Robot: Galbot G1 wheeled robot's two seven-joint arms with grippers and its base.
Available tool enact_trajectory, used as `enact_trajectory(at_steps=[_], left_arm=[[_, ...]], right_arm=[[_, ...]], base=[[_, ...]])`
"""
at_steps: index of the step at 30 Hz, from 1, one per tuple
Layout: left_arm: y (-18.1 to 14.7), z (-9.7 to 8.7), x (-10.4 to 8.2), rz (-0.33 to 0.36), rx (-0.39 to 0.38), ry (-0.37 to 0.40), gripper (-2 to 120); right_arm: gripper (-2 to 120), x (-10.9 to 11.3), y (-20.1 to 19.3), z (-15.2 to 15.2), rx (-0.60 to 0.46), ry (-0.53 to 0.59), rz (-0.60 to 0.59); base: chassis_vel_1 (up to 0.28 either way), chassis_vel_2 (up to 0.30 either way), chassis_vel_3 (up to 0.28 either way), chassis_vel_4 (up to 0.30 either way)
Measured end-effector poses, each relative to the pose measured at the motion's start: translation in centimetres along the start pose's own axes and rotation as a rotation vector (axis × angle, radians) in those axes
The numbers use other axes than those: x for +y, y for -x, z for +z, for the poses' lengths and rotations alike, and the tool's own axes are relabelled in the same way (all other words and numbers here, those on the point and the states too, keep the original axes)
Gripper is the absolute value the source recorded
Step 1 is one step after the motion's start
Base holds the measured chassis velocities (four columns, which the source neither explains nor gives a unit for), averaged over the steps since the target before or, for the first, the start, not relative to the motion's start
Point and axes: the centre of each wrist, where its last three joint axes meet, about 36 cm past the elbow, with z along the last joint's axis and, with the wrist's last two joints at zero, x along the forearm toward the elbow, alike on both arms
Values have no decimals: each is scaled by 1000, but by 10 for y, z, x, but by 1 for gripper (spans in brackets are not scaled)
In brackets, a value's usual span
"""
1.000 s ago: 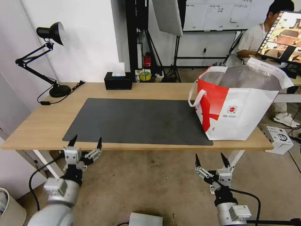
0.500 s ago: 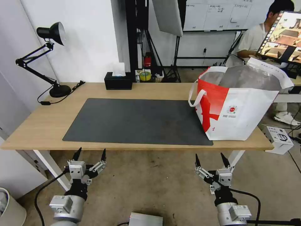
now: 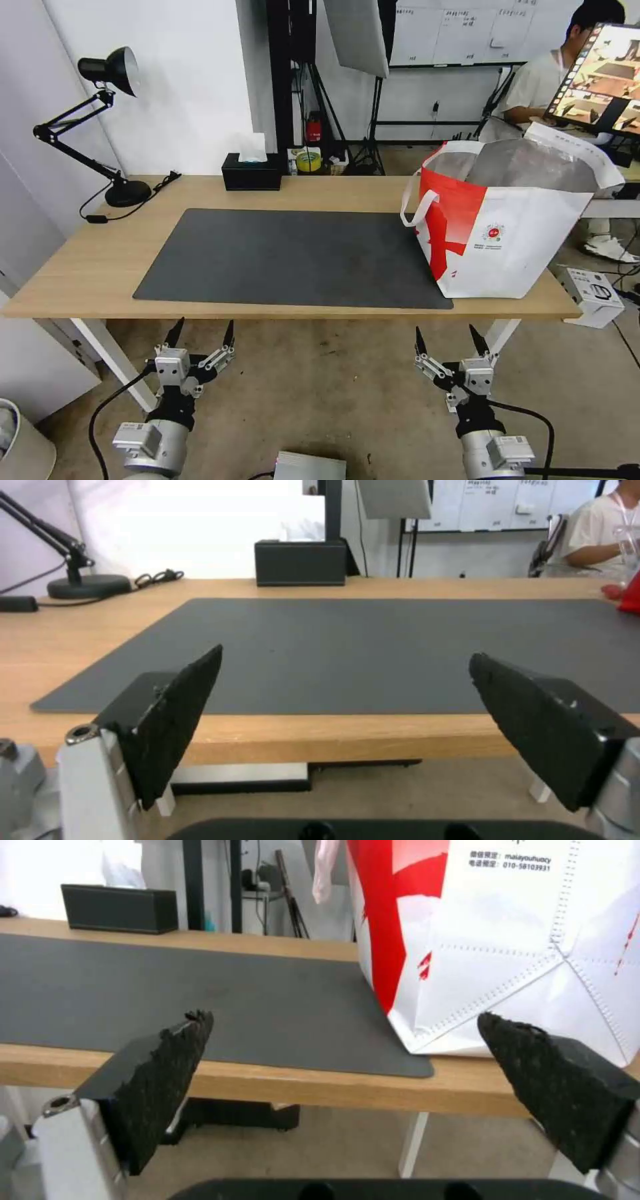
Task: Pick up the trash from the table and place it into the takeout bag.
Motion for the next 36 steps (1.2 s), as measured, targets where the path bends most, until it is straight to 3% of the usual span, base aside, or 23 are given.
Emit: enact_trajectory(at_steps=[8, 36], left_arm=[[2, 6, 1, 0, -12, 32, 100], [2, 8, 1, 1, -10, 36, 100]], right_arm=[[100, 0, 0, 0, 0, 0, 0], [100, 0, 0, 0, 0, 0, 0]], base=[[0, 0, 0, 0], [0, 0, 0, 0]])
